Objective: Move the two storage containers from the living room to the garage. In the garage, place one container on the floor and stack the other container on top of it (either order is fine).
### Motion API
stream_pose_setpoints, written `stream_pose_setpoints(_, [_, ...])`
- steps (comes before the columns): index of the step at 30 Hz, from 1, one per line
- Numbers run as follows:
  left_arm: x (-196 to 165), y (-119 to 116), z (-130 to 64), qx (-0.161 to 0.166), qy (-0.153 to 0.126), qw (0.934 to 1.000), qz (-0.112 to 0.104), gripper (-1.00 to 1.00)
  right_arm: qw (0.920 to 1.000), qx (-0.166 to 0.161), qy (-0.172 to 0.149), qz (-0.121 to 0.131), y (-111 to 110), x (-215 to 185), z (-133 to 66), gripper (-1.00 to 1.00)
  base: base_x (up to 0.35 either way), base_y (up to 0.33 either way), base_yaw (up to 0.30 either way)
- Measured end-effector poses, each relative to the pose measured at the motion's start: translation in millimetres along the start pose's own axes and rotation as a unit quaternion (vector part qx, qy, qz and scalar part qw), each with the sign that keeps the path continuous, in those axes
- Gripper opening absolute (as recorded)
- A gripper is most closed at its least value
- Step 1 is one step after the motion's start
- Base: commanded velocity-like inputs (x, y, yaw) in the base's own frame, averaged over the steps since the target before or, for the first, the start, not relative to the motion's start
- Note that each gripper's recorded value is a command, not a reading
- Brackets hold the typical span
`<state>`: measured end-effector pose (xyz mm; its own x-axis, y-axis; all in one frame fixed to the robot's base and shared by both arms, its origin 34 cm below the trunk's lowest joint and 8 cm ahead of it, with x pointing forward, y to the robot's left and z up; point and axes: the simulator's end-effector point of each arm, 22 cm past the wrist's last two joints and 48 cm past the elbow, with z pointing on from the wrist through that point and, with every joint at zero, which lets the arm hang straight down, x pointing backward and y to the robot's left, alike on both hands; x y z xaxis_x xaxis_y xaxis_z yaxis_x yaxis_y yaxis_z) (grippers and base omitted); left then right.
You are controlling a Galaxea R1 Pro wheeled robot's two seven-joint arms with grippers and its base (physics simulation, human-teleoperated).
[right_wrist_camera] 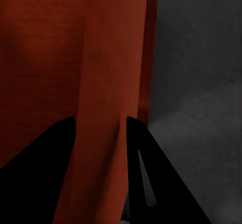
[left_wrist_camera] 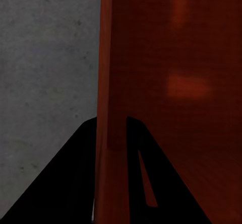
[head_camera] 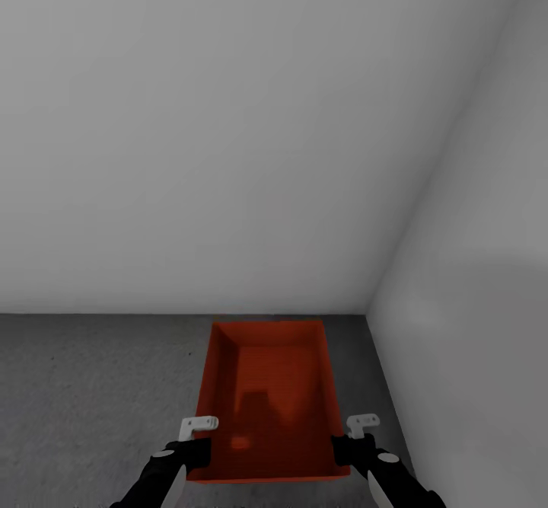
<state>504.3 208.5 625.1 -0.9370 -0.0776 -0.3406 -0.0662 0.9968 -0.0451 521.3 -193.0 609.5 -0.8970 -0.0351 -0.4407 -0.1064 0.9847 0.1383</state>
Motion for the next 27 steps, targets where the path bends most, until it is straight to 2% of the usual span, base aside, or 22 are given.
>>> stream_pose_setpoints(7, [4.2, 0.4, 2.2, 0.000, 0.005, 1.0000, 0.000, -1.00, 1.0000, 0.000, 0.005, 0.001, -0.1, 4.6, 1.9, -1.00, 0.000, 0.000, 0.000])
stream_pose_setpoints(27, [7.4, 0.9, 24.8, -0.001, 0.005, 1.0000, 0.000, -1.00, 1.0000, 0.000, 0.005, 0.001, -3.9, 10.3, 23.7, -1.00, 0.000, 0.000, 0.000])
